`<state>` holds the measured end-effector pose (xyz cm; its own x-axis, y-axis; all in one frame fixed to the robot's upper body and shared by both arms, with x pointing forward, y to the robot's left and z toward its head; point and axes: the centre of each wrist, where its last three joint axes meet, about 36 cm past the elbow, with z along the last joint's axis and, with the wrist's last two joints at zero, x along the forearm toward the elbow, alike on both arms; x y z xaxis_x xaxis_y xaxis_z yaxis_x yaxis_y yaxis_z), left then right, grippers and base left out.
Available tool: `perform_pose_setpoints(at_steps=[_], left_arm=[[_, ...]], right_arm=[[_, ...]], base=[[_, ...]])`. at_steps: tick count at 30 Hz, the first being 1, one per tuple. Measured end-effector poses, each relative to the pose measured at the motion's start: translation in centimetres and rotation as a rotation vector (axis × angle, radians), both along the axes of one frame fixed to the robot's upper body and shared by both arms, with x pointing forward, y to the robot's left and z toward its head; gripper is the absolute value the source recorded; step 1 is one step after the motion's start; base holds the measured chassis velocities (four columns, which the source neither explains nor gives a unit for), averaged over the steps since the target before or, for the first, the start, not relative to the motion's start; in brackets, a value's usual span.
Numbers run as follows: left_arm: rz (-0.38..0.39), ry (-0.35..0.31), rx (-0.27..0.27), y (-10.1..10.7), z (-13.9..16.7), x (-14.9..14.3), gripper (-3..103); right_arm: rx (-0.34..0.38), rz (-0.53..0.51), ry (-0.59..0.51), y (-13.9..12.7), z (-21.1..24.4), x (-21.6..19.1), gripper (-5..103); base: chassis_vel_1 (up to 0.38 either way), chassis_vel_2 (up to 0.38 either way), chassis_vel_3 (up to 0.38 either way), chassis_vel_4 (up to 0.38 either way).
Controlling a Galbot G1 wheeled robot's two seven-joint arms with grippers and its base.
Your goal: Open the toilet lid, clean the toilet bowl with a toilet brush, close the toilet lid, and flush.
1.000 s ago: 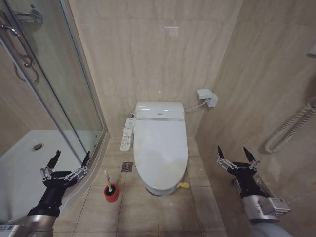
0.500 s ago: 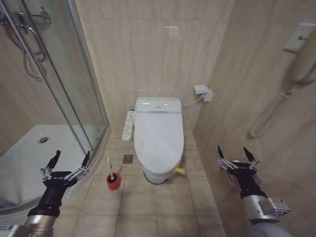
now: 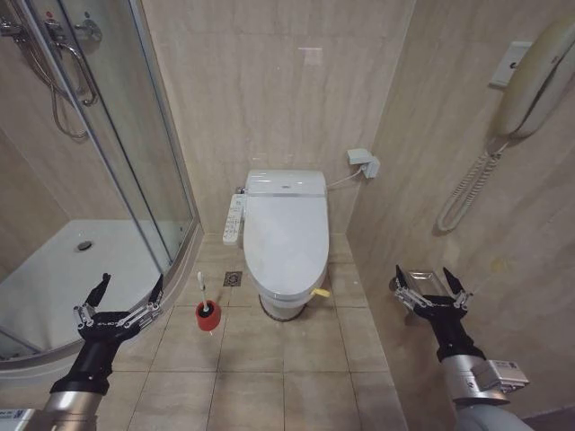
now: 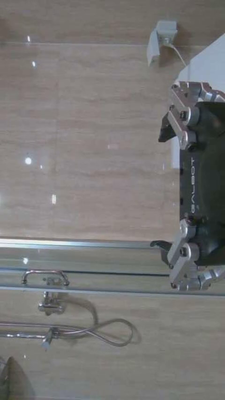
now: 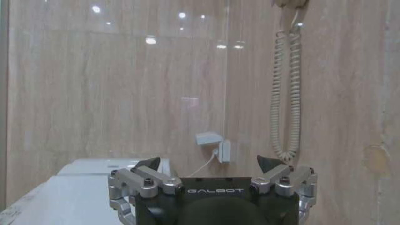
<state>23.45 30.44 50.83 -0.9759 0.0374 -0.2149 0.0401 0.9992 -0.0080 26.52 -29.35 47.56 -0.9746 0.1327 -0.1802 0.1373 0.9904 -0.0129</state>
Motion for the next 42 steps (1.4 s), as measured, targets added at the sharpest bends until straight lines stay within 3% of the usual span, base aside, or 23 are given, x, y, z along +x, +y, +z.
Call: perform_pose_setpoints(at_steps=[42], left_arm=[[0.000,0.000,0.000,0.00,0.00,0.00,100]], right_arm=[[0.000,0.000,0.000,0.00,0.00,0.00,100]], base=[[-0.013,-0.012,0.011,0.017]])
